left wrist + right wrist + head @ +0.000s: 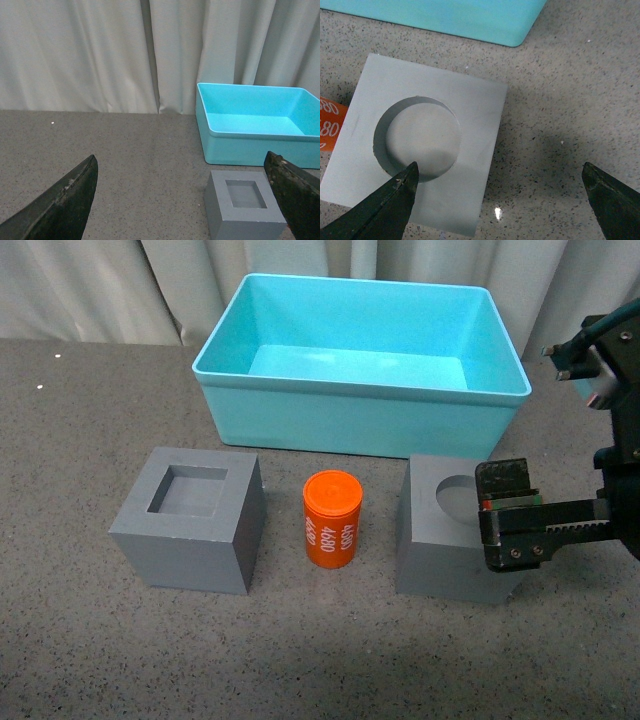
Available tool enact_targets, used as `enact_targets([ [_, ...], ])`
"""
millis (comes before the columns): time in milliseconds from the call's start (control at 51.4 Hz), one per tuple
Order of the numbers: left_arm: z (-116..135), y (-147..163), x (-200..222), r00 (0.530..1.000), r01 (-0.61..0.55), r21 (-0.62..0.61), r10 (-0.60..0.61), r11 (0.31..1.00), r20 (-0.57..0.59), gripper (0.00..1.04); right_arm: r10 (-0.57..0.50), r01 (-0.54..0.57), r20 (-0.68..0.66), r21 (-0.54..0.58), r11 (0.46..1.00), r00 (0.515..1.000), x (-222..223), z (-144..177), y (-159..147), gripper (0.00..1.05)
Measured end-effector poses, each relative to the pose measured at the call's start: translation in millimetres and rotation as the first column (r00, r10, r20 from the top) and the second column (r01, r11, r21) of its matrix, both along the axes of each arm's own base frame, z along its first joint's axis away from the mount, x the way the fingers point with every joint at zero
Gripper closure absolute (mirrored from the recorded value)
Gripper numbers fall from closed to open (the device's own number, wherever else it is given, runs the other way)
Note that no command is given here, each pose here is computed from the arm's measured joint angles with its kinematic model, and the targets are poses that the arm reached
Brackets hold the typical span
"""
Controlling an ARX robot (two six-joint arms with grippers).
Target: Place gray and orange parts in blue box
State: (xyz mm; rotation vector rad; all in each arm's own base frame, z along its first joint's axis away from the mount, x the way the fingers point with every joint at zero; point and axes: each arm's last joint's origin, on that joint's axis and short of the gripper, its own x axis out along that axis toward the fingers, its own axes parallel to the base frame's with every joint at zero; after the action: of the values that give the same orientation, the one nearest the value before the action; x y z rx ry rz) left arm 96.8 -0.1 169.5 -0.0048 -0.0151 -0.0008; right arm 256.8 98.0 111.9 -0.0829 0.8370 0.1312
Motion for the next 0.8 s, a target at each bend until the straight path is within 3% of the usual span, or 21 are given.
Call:
enact_targets([
  [97, 0, 0, 0, 1.000, 0.000, 0.000, 0.000, 1.000, 0.000, 0.07, -0.020, 0.021, -0.032, 0.011, 1.000, 0.999, 7, -5, 3, 0.11],
  [272, 0, 0, 0, 1.000, 0.000, 0.000, 0.000, 1.000, 0.000, 0.07, -0.059, 0.062, -0.073, 0.035, 0.997, 0.996, 19, -12, 7, 0.47],
  [350, 0, 0, 0, 1.000, 0.000, 0.000, 0.000, 1.000, 0.000, 0.07, -0.063, 0.066, -0.073, 0.034, 0.997, 0.995, 21, -12, 8, 0.55],
  [505, 0, 0, 0, 1.000, 0.000, 0.000, 0.000, 1.000, 0.000, 0.07, -0.077, 0.081, -0.099, 0.037, 0.996, 0.992, 23, -13, 9, 0.82],
  [797, 0, 0, 0, 1.000, 0.000, 0.000, 0.000, 1.000, 0.000, 0.07, -0.095, 0.102, -0.120, 0.056, 0.993, 0.988, 24, -10, 7, 0.86],
])
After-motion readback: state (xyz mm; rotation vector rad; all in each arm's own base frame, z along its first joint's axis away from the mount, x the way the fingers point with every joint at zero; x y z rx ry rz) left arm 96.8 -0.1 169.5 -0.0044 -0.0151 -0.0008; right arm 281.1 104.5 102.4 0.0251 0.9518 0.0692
